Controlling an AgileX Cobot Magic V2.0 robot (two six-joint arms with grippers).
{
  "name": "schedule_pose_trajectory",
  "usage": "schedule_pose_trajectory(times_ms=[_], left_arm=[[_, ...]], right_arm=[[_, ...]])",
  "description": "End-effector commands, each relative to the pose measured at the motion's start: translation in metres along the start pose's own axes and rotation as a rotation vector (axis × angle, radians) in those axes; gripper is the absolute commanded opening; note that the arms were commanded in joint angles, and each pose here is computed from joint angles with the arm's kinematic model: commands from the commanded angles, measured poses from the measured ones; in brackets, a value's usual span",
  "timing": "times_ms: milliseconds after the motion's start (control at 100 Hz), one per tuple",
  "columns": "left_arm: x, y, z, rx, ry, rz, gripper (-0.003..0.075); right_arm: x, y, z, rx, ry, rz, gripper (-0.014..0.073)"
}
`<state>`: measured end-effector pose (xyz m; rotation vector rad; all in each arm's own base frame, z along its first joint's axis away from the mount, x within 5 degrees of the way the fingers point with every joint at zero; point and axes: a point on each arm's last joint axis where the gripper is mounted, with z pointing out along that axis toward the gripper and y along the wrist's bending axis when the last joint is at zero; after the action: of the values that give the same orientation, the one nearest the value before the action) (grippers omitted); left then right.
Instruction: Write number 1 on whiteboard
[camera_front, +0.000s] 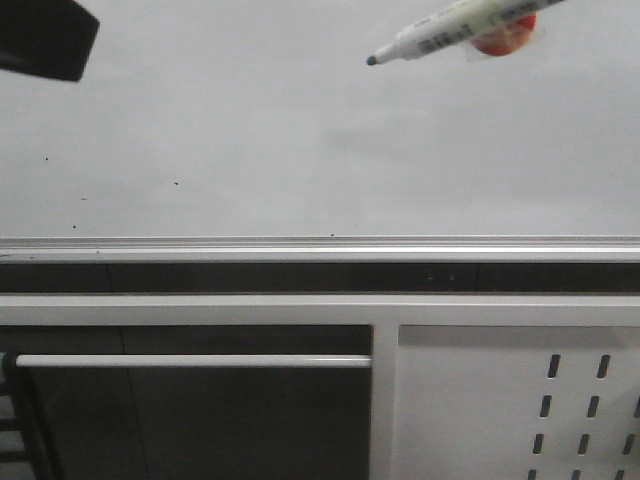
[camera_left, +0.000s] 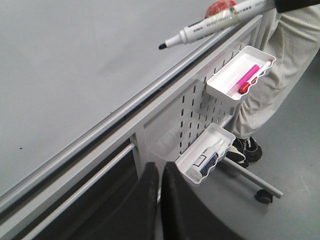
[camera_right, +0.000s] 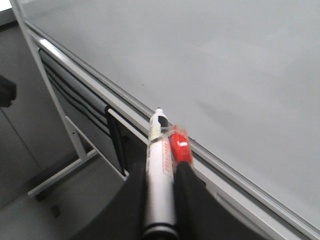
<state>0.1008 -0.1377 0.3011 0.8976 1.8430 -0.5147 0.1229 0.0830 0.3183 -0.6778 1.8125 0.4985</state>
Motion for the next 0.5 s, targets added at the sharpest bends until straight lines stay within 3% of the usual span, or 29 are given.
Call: schedule_pose_trajectory(times_ms=[0, 230, 490], left_arm=[[-0.006, -0.003, -0.002, 0.038, -0.103, -0.038, -0.0018], [0.001, 0.007, 0.001, -0.042, -0.11, -0.095, -0.0018], [-0.004, 0.02, 0.0, -0.134, -0.173, -0.137, -0.0018]], right_arm=[[-0.004, -0.007, -0.008, 0.104, -0.114, 0.005, -0.0078], [0.035, -0.01, -0.02, 0.217, -0.173, 0.032, -0.0078], [0.042, -0.007, -0.035, 0.24, -0.26, 0.06, -0.0059]])
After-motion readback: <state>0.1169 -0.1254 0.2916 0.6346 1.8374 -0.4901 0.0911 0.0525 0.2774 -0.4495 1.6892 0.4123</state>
